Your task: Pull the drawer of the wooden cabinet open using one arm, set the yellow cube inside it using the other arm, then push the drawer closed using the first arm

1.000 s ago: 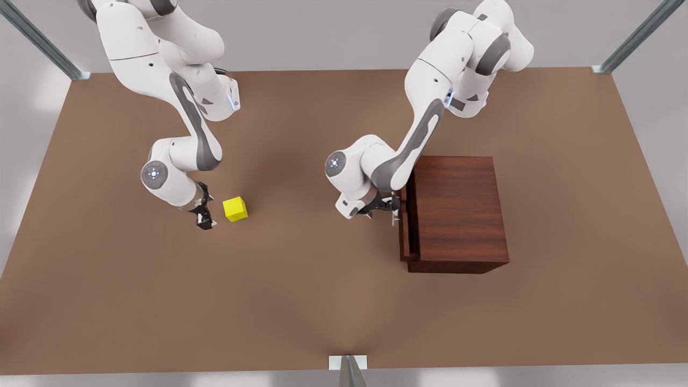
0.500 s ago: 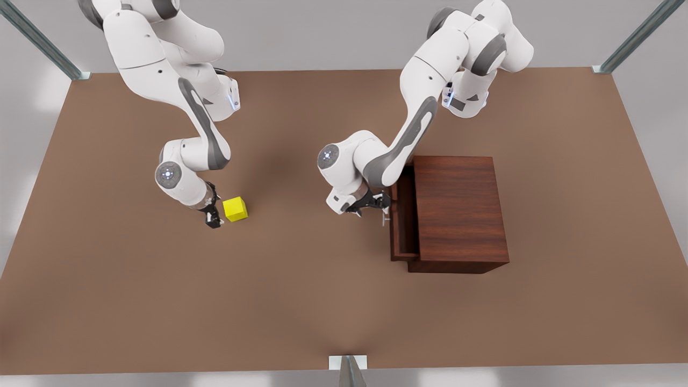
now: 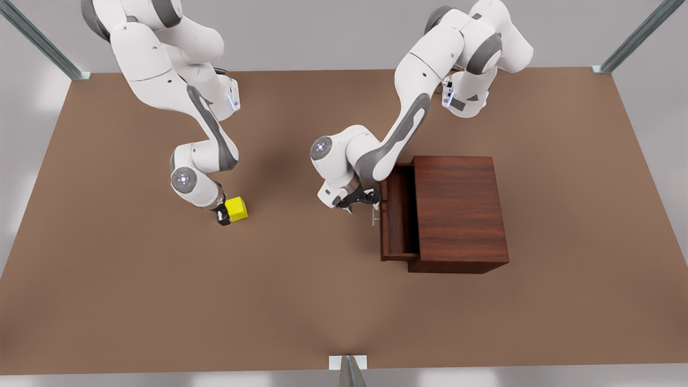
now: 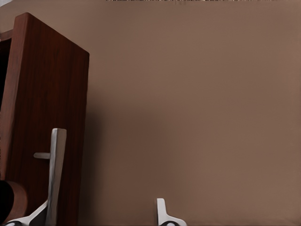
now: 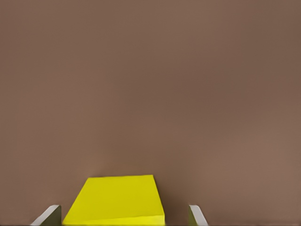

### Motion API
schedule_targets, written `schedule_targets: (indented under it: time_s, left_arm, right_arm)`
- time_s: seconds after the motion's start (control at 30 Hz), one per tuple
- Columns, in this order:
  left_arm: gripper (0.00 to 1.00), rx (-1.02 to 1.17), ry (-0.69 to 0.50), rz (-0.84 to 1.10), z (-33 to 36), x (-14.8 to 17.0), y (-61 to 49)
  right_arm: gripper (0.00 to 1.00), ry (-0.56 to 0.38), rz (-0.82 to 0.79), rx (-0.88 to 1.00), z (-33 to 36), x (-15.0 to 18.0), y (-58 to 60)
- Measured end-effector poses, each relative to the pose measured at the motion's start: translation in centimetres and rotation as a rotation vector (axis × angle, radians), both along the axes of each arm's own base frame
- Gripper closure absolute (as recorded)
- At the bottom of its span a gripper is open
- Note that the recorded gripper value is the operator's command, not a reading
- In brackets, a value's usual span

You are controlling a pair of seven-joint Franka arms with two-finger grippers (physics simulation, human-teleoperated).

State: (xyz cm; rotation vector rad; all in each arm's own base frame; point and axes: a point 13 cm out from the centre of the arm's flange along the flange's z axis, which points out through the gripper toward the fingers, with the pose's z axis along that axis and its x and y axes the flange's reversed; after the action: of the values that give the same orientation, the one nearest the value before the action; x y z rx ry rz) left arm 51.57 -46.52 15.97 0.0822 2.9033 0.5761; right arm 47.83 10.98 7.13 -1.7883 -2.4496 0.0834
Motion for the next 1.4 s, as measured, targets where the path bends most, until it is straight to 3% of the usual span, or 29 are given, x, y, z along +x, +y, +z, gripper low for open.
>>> schedule_targets:
  time_s: [0.57,0.83,1.0,1.07,1.2,1.3,1.4]
  left_arm:
    - [0.00,-0.029,-0.039,0.020,0.6,-1.3,-2.6]
    - [0.00,-0.028,-0.058,0.038,5.0,-2.9,-4.0]
    - [0.00,-0.071,-0.017,0.084,12.1,-5.4,-3.8]
    - [0.00,-0.130,0.001,0.163,18.4,-3.6,0.2]
    - [0.00,-0.265,0.114,0.538,26.2,6.1,25.9]
    - [0.00,-0.448,0.165,0.764,28.9,6.3,44.4]
    - [0.00,-0.479,0.160,0.666,29.8,6.8,46.6]
  right_arm:
    - [0.00,-0.005,0.024,0.021,-1.7,-0.1,2.1]
    - [0.24,-0.016,0.016,0.023,-1.7,0.3,1.9]
    - [0.24,-0.024,0.015,0.024,-1.3,0.5,1.9]
    - [0.25,-0.035,0.015,0.024,-0.7,0.8,1.9]
    - [0.27,-0.068,0.016,0.029,1.9,2.0,2.3]
    - [0.29,-0.084,0.012,0.038,3.9,2.9,3.0]
    - [0.29,-0.101,0.000,0.061,6.6,4.5,4.3]
